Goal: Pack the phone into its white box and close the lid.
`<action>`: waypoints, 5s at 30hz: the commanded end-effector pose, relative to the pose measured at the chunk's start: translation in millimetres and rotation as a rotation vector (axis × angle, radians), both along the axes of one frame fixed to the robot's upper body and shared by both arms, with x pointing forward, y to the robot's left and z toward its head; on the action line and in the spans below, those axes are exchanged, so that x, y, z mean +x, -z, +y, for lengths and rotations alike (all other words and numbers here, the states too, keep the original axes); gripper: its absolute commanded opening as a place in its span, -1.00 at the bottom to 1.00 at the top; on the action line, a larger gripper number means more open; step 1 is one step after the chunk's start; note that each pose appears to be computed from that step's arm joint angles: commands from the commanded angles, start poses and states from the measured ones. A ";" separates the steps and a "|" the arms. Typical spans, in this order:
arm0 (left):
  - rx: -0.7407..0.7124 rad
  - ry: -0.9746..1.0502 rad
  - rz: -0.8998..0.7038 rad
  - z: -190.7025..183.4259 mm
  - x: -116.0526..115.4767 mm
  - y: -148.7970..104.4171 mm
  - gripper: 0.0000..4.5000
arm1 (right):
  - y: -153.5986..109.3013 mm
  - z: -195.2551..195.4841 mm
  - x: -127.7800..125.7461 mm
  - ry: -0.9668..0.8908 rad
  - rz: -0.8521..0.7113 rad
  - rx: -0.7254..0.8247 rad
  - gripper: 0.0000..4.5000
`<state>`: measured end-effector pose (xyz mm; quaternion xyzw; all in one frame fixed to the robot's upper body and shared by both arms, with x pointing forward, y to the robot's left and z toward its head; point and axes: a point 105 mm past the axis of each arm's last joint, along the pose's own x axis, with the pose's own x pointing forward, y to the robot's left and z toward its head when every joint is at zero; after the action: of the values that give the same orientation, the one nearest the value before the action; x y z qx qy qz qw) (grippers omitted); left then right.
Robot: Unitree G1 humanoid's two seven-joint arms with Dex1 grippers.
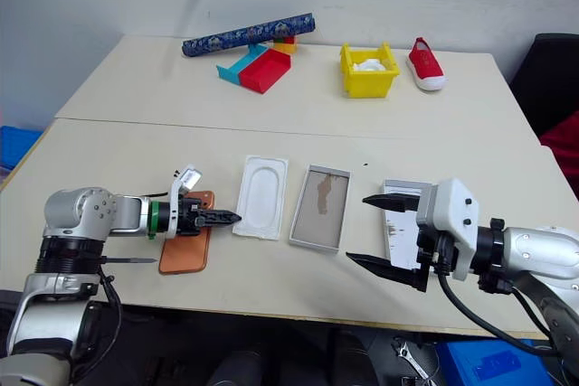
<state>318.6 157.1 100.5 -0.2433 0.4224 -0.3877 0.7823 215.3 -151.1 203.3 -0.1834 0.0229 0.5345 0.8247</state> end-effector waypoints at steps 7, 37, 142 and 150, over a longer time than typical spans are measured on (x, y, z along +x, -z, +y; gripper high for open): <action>-0.070 0.008 0.042 2.3 -11.5 -10.5 -1.00 | 4.5 7.6 -1.2 -0.042 -0.021 -0.057 1.00; -0.200 0.096 -0.058 6.8 -31.6 -57.9 -1.00 | 95.9 60.4 53.6 -0.163 -0.048 -0.277 -0.86; 0.053 0.554 -1.044 -65.0 -38.8 -73.8 1.00 | 82.1 50.6 121.8 0.198 -0.150 -0.467 -0.99; 0.058 0.561 -1.010 -63.9 -39.0 -66.3 1.00 | 75.9 50.8 154.7 0.243 -0.216 -0.471 -0.99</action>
<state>280.3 92.8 160.7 0.1083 0.0681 -0.6365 0.7606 365.9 -97.1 123.9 -0.4158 0.0873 0.3992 0.8125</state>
